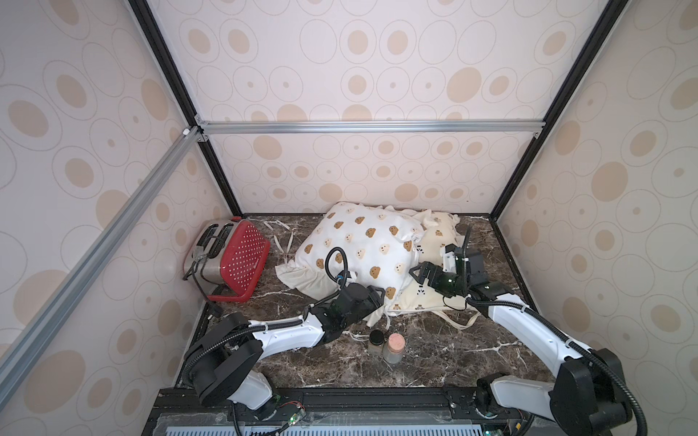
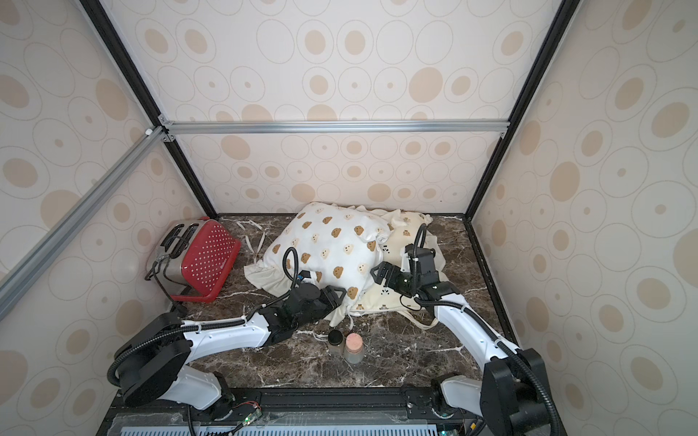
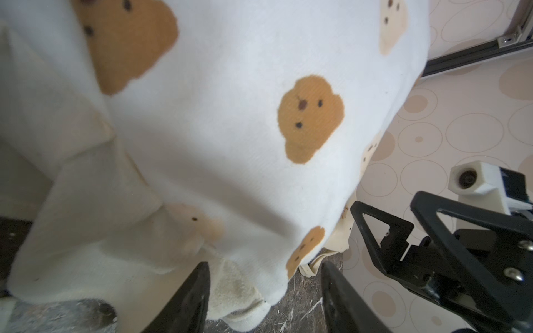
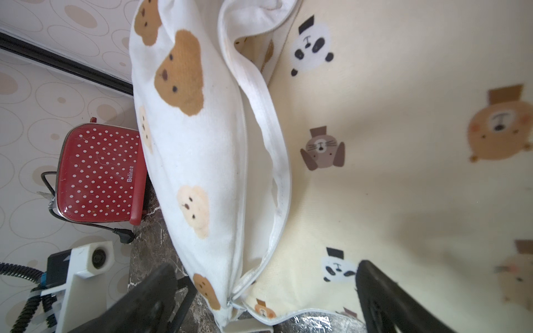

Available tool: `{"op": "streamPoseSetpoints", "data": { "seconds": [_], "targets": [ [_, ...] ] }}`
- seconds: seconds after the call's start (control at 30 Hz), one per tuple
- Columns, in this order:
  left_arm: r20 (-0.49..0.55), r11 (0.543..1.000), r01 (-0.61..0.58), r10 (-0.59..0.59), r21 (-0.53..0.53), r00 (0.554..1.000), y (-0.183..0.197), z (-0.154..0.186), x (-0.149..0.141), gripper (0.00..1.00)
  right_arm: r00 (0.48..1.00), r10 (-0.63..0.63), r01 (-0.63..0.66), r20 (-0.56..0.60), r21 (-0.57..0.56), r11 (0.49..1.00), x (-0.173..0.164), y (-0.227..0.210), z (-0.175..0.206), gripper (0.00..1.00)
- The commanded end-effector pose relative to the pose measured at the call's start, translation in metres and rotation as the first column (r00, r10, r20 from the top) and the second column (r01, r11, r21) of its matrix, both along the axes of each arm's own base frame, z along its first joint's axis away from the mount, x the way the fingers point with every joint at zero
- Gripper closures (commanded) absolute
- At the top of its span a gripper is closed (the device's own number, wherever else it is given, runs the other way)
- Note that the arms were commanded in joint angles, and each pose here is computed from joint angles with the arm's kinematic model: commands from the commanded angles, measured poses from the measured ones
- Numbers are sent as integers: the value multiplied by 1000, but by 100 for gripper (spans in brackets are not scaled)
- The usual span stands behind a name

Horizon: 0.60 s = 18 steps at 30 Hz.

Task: Zip up pillowcases
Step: Pick up the pillowcase from the center of the board.

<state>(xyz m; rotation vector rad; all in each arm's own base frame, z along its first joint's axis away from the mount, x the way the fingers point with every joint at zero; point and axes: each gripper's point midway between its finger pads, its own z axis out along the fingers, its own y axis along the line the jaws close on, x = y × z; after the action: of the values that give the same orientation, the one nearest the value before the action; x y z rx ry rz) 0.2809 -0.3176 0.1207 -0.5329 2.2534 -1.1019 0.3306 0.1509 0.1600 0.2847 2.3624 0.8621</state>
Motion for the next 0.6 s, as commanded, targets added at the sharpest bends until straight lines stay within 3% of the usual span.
{"op": "streamPoseSetpoints", "data": {
  "seconds": [0.0, 0.23, 0.57],
  "targets": [
    [-3, 1000, -21, 21, -17, 1000, -6, 1, 3, 39, 1000, -2, 2, 3, 4, 1000, 1, 1, 0, 0],
    [3, 999, -48, 48, -24, 999, -13, -3, 10, 43, 1000, -9, 9, 8, -5, 1000, 1, 0, 1, 0],
    [14, 996, -88, 88, -16, 996, -22, -15, 23, 59, 1000, -13, 13, 11, -16, 1000, 4, -1, 3, 0]
  ]
}}
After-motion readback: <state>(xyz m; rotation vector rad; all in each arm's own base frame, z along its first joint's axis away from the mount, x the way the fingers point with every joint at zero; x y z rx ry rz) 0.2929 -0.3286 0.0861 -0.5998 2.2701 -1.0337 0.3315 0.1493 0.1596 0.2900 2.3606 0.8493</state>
